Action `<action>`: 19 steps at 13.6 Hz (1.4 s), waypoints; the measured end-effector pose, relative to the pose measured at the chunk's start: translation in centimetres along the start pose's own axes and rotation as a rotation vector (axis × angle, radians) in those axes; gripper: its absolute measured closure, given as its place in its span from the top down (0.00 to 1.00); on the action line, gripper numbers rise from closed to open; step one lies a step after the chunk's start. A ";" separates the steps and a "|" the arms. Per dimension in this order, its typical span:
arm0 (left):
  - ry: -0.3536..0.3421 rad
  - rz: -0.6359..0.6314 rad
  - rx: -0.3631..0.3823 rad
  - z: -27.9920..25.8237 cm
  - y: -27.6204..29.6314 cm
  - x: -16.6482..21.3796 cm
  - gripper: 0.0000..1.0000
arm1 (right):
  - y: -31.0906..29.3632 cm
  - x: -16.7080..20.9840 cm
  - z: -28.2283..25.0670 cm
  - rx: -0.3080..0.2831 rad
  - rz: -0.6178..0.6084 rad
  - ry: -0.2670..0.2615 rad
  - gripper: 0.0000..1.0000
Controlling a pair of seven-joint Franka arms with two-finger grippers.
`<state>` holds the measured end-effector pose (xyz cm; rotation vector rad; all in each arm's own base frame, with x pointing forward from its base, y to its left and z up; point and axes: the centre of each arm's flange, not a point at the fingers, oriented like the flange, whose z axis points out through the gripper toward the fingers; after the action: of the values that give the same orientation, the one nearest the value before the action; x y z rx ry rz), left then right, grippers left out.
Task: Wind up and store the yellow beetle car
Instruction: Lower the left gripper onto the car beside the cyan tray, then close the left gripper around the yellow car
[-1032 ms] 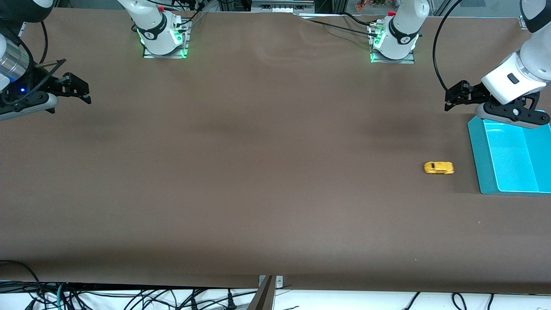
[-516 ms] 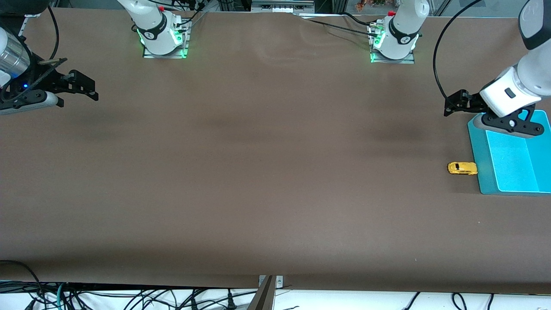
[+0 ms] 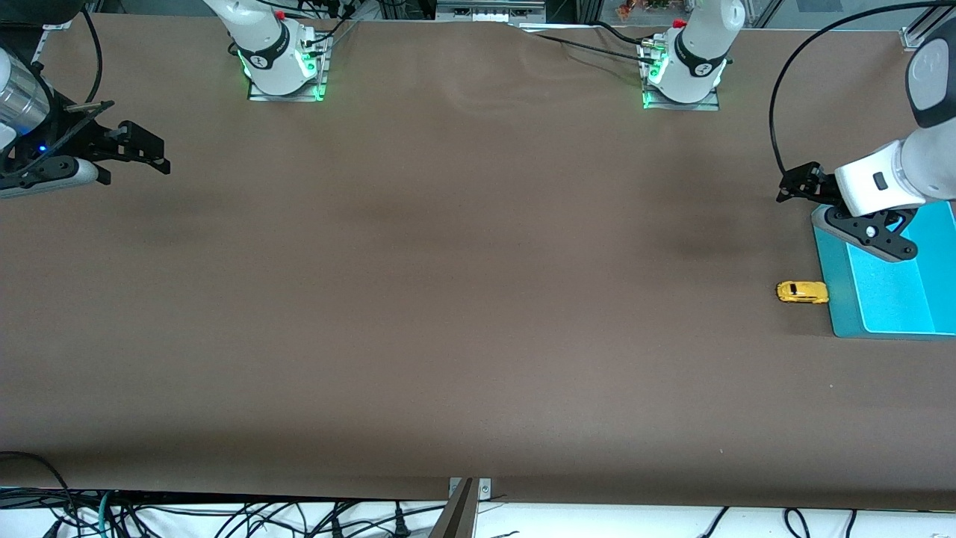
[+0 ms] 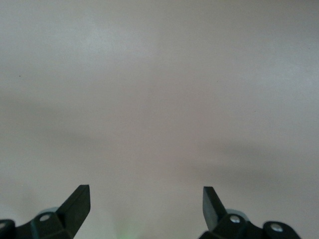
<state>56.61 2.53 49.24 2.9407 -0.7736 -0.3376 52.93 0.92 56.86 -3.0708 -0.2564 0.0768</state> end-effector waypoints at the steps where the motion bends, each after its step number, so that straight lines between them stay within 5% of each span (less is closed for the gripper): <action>1: -0.013 0.049 -0.012 0.8 -0.9 -0.2 1.00 | 0.1 0.0 0.0 -0.005 0.001 0.000 1.00; 4: -0.053 0.181 -0.037 3.6 -3.9 -0.5 1.00 | 0.4 -0.1 -0.1 -0.020 0.002 -0.002 1.00; 8: -0.144 0.380 0.057 7.8 -6.8 0.1 1.00 | 0.9 -0.1 -0.1 -0.055 0.000 -0.008 1.00; 19: -0.020 0.956 0.301 23.0 -14.7 -1.6 1.00 | -1.0 0.2 -0.7 -0.064 -0.003 -0.002 1.00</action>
<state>56.92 15.55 25.18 2.3808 -2.2071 -0.1644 52.98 1.90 57.57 -3.1338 -0.2695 0.0733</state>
